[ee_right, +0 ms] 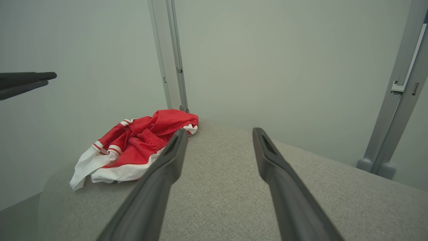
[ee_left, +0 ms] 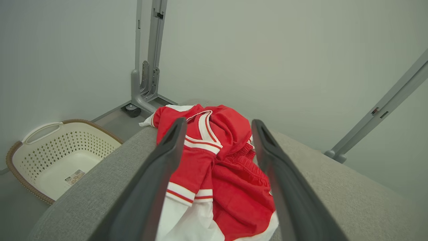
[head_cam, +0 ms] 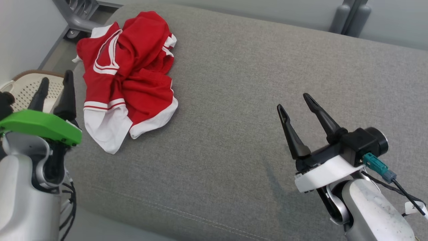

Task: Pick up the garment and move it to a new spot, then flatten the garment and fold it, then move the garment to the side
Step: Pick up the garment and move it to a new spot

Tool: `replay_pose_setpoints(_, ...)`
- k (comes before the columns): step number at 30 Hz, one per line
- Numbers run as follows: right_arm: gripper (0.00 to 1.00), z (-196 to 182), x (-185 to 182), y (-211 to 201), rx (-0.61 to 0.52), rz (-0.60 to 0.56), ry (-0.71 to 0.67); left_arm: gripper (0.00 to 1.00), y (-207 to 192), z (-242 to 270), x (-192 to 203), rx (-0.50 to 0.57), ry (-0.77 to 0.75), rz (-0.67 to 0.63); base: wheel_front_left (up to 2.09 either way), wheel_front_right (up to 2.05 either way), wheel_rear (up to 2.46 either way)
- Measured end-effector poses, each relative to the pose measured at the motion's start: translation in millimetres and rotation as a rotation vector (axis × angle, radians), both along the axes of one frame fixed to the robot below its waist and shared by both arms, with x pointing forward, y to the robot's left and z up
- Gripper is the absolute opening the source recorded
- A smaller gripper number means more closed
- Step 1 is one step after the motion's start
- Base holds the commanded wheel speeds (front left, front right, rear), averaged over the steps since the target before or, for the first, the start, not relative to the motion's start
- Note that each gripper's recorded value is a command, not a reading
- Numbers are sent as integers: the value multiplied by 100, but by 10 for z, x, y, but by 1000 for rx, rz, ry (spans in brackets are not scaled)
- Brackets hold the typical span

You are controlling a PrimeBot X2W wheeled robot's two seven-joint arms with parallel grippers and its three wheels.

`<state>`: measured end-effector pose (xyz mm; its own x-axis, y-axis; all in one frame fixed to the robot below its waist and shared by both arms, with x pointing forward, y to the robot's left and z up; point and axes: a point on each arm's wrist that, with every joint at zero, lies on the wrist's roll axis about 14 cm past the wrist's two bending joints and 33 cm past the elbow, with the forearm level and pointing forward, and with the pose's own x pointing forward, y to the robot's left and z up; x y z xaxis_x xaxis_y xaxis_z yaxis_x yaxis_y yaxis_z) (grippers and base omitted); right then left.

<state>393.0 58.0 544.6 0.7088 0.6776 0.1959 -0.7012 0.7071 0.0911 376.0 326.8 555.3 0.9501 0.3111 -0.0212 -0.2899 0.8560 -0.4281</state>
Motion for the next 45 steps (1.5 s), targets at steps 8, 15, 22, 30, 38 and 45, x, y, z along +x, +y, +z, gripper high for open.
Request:
replay_pose_setpoints(8,100,18,272,-60,-16,-27,-33,100,217,-139,436,-5,117,-18,0,0,0)
replay_pose_setpoints(15,100,-49,533,-216,-43,-74,-48,100,282,-488,782,-79,238,-33,0,0,0)
replay_pose_setpoints(22,100,-256,726,-370,-63,-121,-19,100,149,-1033,1041,-200,374,-66,0,0,0)
replay_pose_setpoints(30,100,-488,851,-535,-89,-166,23,100,-78,-1635,1099,-234,554,-125,0,0,0)
replay_pose_setpoints(38,100,-604,883,-609,-103,-187,46,0,-54,-1783,1142,-196,614,-121,0,0,0)
replay_pose_setpoints(45,100,-574,897,-592,-103,-187,32,0,-82,-1745,1171,-183,607,-147,0,0,0)
